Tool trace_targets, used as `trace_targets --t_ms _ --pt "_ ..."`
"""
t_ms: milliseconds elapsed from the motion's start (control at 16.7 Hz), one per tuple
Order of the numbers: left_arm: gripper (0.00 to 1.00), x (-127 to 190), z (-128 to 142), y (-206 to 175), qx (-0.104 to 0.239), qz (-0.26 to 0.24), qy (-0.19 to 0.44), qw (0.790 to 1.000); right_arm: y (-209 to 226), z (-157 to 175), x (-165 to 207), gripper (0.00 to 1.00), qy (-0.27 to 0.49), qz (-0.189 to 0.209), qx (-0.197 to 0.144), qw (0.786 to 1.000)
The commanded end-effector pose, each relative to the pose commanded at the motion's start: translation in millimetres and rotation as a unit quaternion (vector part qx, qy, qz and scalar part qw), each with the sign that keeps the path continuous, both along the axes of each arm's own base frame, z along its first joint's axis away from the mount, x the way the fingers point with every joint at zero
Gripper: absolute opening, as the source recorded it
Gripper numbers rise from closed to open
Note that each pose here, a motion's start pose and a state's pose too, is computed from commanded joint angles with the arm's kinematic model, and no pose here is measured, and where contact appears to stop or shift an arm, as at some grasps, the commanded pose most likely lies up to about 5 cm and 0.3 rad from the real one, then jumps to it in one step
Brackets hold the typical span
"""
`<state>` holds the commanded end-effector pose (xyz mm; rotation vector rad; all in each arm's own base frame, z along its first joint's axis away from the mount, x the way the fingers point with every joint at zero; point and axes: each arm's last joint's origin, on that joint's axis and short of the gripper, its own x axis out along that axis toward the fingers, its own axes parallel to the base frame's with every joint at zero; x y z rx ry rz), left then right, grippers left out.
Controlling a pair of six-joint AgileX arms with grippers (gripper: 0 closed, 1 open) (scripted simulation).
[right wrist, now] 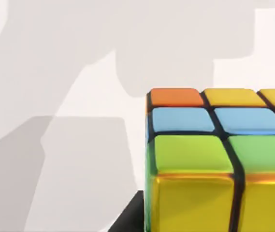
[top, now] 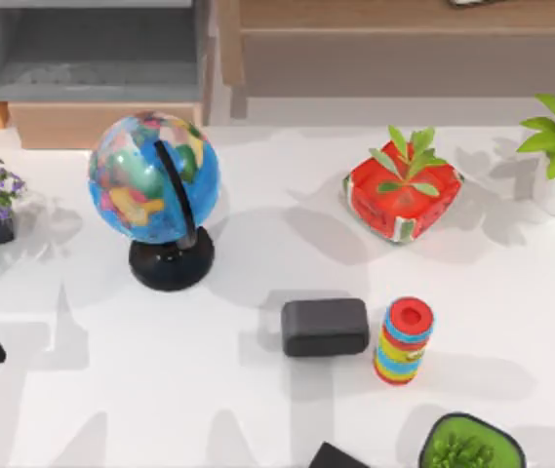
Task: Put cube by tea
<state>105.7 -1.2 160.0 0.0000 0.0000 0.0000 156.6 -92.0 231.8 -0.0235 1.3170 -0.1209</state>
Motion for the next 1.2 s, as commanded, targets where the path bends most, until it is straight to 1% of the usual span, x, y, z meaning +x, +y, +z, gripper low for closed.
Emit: trace_targets --t_ms 180,360,780,1200 --pt "1.0 0 0 0 0.0 0.0 0.0 1.0 9 -36 -27 0.0 0.091 0.023 0.039 0.995" --pt "1.0 0 0 0 0.0 0.0 0.0 1.0 12 -47 -39 0.0 0.126 0.028 0.055 0.99" --pt "1.0 0 0 0 0.0 0.0 0.0 1.0 13 -48 -38 0.0 0.127 0.033 0.053 0.99" --pt "1.0 0 0 0 0.0 0.0 0.0 1.0 15 -54 -33 0.0 0.144 0.072 0.036 0.986"
